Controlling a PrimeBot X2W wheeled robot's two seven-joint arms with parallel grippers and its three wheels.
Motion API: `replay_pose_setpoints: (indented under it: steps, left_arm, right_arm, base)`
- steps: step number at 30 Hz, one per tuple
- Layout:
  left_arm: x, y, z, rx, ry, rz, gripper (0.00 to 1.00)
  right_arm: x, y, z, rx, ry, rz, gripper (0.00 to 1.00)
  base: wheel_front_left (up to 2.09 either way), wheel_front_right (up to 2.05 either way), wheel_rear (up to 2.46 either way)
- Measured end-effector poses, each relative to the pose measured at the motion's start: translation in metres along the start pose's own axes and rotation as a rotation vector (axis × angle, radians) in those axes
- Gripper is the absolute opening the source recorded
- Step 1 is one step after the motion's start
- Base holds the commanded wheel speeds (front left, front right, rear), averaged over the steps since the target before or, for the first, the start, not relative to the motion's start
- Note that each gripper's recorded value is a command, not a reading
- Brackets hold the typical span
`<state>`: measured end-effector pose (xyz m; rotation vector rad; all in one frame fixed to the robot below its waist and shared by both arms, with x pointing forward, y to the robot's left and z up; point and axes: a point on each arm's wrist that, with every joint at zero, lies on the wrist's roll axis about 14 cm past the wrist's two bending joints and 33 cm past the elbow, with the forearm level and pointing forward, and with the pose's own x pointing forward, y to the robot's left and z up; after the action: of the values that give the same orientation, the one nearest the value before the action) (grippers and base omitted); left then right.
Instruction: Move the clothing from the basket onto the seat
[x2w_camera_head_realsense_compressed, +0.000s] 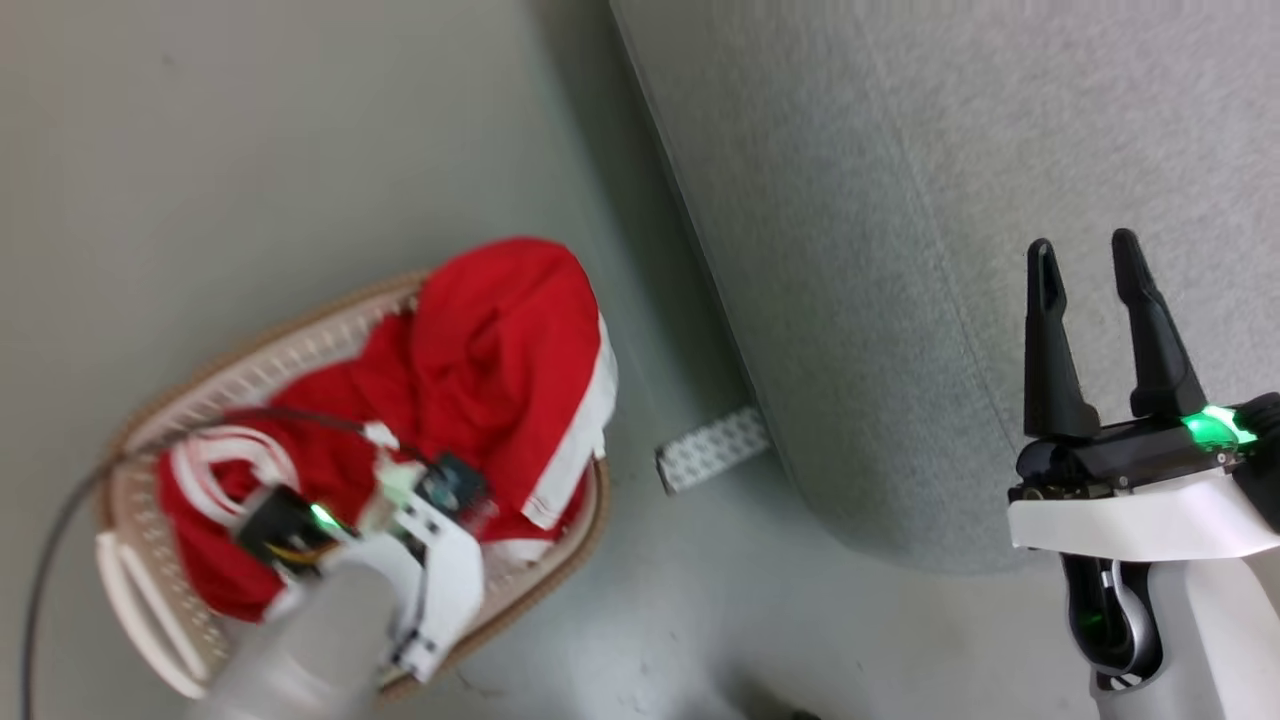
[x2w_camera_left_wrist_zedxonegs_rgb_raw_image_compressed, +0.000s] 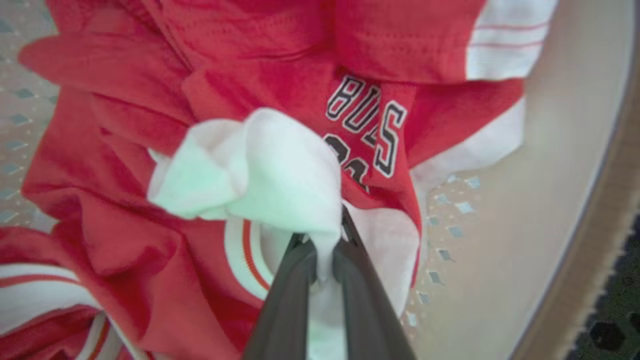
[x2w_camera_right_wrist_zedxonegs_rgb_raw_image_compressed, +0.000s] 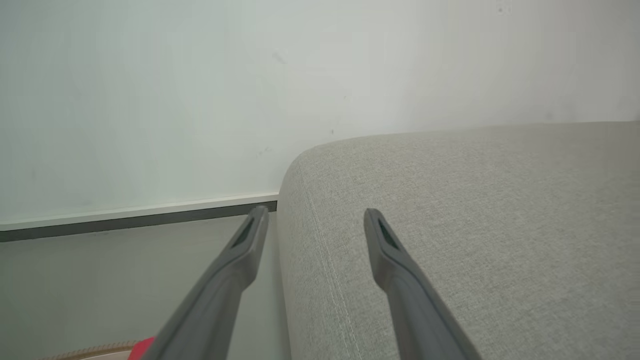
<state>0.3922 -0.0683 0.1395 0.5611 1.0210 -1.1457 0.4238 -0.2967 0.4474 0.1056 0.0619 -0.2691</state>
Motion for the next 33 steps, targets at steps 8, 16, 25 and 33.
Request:
replay_pose_setpoints:
  steps: [8,16,25,33]
  left_arm:
    - [-0.064,-0.016,0.036,-0.073,-0.2,0.071,0.0]
    - [-0.143,-0.005,0.071,-0.173,-0.453,0.224,0.0]
    - [-0.239,0.005,0.101,-0.272,-0.737,0.381,0.0]
    - [-0.339,0.01,0.142,-0.265,-1.035,0.492,0.0]
  right_arm:
    - [-0.018,0.013,0.05,-0.032,-0.13,0.05,1.0]
    - [-0.043,0.031,0.071,-0.002,-0.191,0.12,1.0]
    - [-0.067,0.079,0.075,0.052,-0.208,0.286,1.0]
    - [-0.087,0.114,0.079,0.079,-0.219,0.406,1.0]
  base:
    - [0.0,0.0,0.0]
    - [0.0,0.0,0.0]
    - [0.0,0.0,0.0]
    - [0.0,0.0,0.0]
